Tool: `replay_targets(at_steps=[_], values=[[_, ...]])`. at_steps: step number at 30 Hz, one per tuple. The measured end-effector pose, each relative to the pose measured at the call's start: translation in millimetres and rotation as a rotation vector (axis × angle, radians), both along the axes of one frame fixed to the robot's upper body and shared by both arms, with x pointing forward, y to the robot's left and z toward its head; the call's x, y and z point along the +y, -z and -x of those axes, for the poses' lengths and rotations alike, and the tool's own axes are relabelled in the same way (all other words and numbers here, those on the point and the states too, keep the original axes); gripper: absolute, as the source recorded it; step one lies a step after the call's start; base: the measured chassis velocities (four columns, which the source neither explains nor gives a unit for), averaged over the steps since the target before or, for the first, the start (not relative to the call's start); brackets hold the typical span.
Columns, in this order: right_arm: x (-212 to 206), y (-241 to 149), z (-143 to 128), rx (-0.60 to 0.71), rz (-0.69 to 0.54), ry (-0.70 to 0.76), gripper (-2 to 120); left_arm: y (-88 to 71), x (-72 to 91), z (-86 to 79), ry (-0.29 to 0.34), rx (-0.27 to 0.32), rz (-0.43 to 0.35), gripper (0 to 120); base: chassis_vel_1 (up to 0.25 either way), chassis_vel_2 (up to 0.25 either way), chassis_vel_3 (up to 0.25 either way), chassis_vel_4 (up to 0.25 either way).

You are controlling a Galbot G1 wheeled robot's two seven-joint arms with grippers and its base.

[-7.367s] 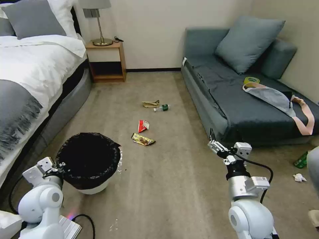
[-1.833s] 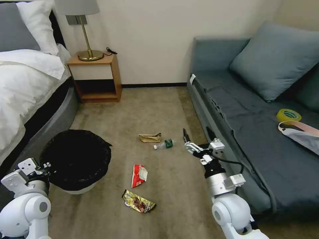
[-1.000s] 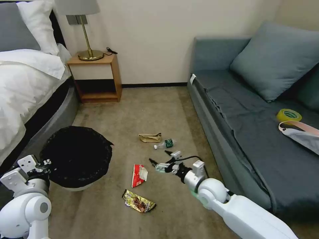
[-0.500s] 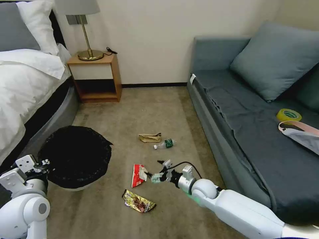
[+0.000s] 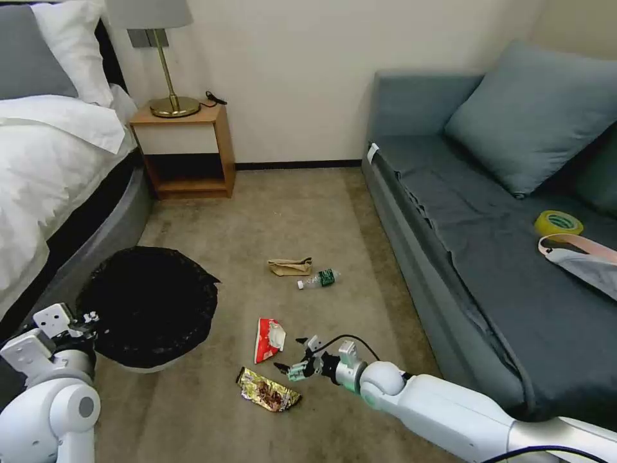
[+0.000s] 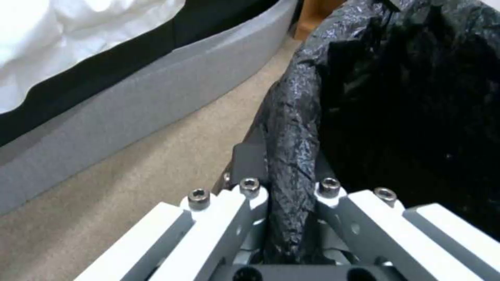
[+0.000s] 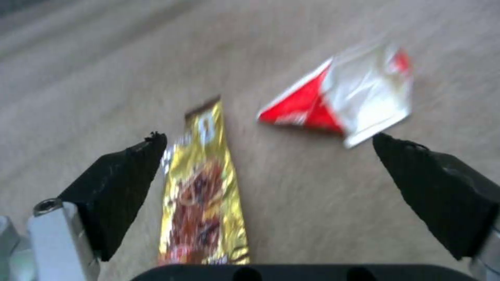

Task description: Pick up the trash bin, then pick up the garbage on the floor and place it into the trash bin.

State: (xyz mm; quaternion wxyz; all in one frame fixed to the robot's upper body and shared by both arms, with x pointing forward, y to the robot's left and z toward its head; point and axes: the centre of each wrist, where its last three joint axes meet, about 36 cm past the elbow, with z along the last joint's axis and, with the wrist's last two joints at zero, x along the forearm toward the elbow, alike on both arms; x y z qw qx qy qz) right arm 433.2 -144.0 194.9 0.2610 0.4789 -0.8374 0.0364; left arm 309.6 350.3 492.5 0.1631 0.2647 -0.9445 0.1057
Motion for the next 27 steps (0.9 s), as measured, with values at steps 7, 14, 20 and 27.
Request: replay_targets(at_steps=[7,14,20,27], values=[[15,26,5,0.018,0.039,-0.052,100,0.7,-1.0,1.4,-0.002,-0.002,0.0,4,0.0,0.0,0.0,0.0],[26,34,7,0.019,0.047,-0.073,100,-2.0,-0.6,3.8,-0.005,-0.008,-0.006,4,0.0,0.0,0.0,0.0],[29,37,10,0.023,0.054,-0.087,100,-1.9,-0.3,5.5,-0.01,-0.01,-0.004,4,0.0,0.0,0.0,0.0],[29,42,16,0.029,0.054,-0.081,100,-2.8,-1.6,7.3,-0.009,-0.013,-0.003,4,0.0,0.0,0.0,0.0]])
